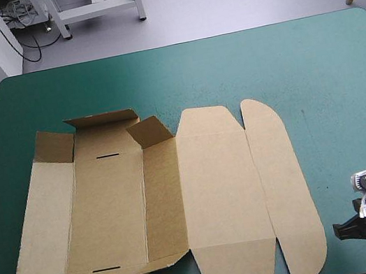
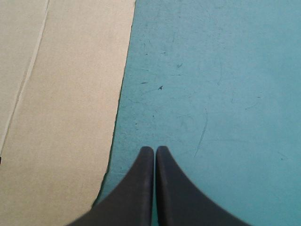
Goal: Fold the box
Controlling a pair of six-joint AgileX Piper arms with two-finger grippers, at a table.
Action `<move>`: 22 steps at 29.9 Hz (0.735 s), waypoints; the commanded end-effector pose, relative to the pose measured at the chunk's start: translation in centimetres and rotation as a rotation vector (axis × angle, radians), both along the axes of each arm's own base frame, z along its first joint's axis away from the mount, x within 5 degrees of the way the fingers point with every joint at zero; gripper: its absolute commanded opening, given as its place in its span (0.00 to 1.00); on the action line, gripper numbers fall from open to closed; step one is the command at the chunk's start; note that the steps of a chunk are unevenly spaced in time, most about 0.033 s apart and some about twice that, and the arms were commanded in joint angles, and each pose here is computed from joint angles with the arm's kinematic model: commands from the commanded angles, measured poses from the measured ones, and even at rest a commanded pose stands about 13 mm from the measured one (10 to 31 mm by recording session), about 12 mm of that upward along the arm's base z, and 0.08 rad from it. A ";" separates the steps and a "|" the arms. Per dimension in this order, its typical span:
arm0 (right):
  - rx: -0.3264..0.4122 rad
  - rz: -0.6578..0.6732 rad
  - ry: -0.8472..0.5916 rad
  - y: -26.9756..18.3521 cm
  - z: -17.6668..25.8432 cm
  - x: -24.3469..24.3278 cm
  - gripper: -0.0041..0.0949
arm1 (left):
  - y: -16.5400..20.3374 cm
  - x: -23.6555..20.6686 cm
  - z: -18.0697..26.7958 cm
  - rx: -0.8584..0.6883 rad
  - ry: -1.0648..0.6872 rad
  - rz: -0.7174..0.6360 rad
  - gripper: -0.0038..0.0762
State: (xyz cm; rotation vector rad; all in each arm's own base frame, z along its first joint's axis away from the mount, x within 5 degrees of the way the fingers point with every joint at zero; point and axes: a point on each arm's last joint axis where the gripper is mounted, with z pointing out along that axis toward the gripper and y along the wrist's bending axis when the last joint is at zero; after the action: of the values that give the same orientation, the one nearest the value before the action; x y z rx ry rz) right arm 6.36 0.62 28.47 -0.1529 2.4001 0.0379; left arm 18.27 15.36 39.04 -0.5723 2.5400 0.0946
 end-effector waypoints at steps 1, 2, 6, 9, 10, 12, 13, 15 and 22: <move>-0.006 -0.006 -0.069 -0.1 1.1 0.5 0.04 | -0.4 -0.3 0.6 -0.031 0.000 0.022 0.92; -0.007 -0.005 -0.070 -0.1 1.1 0.5 0.04 | -0.2 -0.3 0.5 -0.027 0.012 0.024 0.91; -0.007 -0.005 -0.070 -0.1 1.1 0.5 0.04 | 0.3 -0.2 -0.1 -0.020 0.049 0.030 0.88; -0.007 -0.005 -0.070 -0.1 1.1 0.5 0.04 | 0.5 -0.1 -1.0 -0.039 0.075 0.031 0.84; -0.007 -0.005 -0.070 -0.1 1.1 0.5 0.04 | 0.5 0.0 -1.5 -0.050 0.090 0.026 0.83; -0.007 -0.005 -0.070 -0.1 1.1 0.5 0.04 | 0.3 -0.1 -3.1 -0.083 0.128 -0.003 0.80; -0.007 -0.005 -0.070 -0.1 1.1 0.5 0.04 | 0.3 -0.1 -3.9 -0.102 0.151 -0.015 0.80; -0.007 -0.005 -0.070 -0.1 1.1 0.5 0.04 | 0.0 -0.2 -5.6 -0.134 0.185 -0.055 0.80; -0.007 -0.005 -0.070 -0.1 1.1 0.5 0.04 | -1.2 -0.4 -9.6 -0.220 0.208 -0.196 0.80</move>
State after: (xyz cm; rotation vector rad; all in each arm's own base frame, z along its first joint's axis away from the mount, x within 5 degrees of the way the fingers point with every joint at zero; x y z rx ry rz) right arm 6.36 0.63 28.47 -0.1584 2.3996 0.0368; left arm 18.06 15.07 29.57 -0.4705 2.8367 -0.1293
